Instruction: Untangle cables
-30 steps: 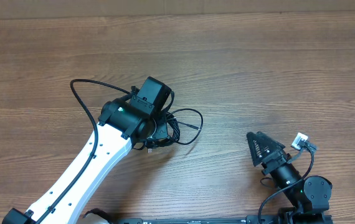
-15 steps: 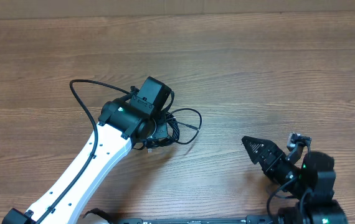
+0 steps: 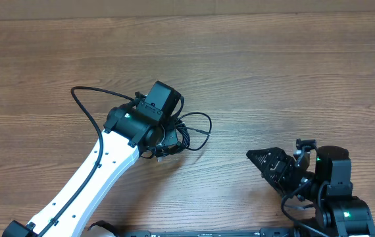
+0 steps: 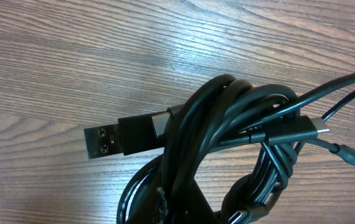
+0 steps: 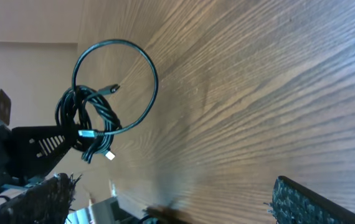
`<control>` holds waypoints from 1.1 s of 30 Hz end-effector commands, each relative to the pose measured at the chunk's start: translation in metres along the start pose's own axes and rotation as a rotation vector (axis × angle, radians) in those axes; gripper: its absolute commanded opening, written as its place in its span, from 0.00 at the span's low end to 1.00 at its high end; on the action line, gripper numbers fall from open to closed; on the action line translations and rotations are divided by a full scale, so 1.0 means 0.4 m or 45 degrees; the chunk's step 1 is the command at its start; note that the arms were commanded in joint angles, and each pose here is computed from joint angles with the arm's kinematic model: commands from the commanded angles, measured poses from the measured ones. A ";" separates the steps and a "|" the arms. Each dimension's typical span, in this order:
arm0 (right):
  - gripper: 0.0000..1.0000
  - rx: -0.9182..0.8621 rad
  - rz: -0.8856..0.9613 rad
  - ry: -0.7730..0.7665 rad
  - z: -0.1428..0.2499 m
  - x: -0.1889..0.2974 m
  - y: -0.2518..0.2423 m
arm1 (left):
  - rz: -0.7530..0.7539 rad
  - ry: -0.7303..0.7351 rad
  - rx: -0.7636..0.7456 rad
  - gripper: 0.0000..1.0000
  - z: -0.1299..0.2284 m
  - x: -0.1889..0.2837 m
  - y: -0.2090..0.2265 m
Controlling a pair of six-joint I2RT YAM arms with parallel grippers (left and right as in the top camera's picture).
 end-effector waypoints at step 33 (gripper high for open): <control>0.93 -0.200 -0.068 0.080 0.025 0.000 0.044 | 0.197 0.107 0.077 0.04 0.023 0.022 -0.071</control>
Point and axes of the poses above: each gripper's point midway between its finger pads, its own x axis back along the fingers, its own y axis along the line the jaws close on, z = x × y, the point moved 2 cm from there along x, back along the fingers, and after that the axes turned 15 degrees about x, right-handed, at the moved point
